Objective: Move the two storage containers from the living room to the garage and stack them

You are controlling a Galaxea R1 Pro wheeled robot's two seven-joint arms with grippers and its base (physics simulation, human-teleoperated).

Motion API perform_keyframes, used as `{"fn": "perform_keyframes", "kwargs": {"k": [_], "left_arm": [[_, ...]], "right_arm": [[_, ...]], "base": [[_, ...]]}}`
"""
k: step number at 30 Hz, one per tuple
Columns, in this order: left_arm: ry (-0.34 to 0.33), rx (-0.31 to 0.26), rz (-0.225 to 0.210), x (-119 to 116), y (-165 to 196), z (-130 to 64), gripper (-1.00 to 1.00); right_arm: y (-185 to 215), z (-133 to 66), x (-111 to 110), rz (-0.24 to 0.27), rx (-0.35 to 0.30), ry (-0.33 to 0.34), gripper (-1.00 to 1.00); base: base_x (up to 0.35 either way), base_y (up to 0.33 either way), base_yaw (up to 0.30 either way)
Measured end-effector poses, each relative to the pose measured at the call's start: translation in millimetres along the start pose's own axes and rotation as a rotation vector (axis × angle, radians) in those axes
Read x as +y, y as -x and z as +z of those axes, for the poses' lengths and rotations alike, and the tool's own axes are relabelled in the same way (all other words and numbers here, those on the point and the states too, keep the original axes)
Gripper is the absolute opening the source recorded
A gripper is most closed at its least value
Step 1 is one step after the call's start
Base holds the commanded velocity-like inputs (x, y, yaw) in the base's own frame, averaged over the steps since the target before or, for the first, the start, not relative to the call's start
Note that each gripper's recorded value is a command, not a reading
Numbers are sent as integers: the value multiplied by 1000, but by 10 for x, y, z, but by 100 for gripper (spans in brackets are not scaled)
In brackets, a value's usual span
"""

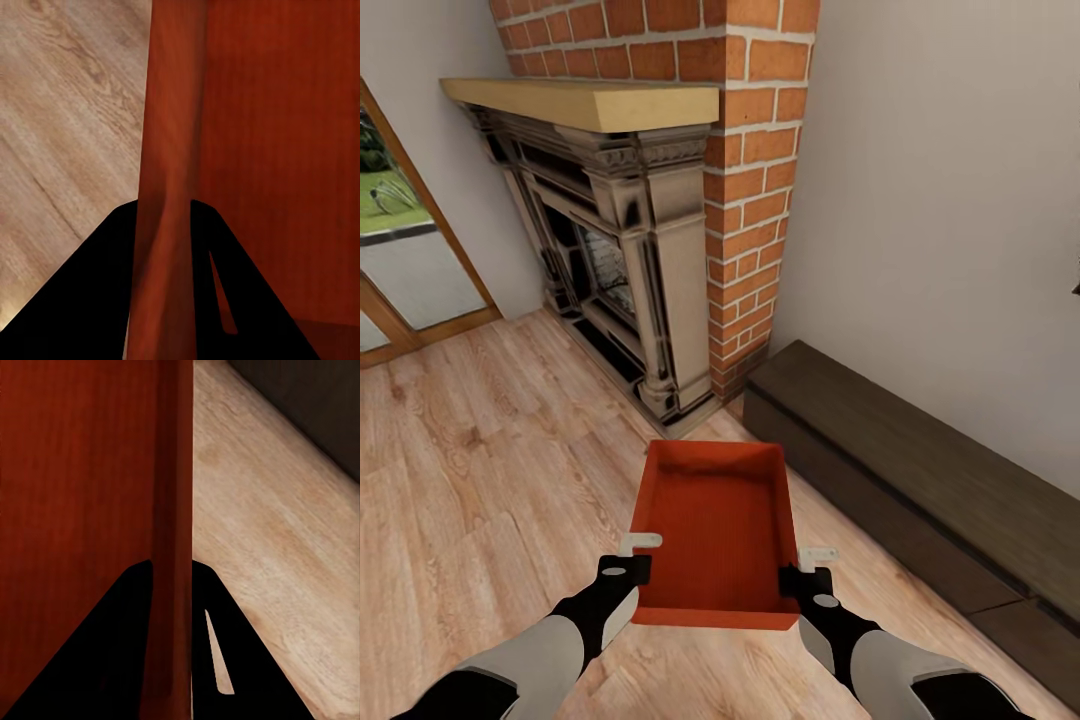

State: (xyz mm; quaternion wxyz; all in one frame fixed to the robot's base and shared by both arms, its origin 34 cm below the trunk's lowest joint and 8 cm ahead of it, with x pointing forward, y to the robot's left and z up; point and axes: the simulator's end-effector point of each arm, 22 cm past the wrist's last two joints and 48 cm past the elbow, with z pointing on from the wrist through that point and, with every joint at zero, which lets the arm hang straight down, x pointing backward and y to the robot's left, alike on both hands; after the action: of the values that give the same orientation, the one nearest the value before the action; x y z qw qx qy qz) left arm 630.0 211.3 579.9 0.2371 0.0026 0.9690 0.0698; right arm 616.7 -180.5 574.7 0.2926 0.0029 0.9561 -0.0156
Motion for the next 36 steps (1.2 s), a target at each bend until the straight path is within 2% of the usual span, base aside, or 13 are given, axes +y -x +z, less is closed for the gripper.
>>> {"fn": "perform_keyframes", "kwargs": {"k": [36], "left_arm": [[4, -56, -9, 21, 291, -171, -100]], "right_arm": [[311, -124, -20, -1, -57, 0, -100]], "base": [[0, 0, 0]]}}
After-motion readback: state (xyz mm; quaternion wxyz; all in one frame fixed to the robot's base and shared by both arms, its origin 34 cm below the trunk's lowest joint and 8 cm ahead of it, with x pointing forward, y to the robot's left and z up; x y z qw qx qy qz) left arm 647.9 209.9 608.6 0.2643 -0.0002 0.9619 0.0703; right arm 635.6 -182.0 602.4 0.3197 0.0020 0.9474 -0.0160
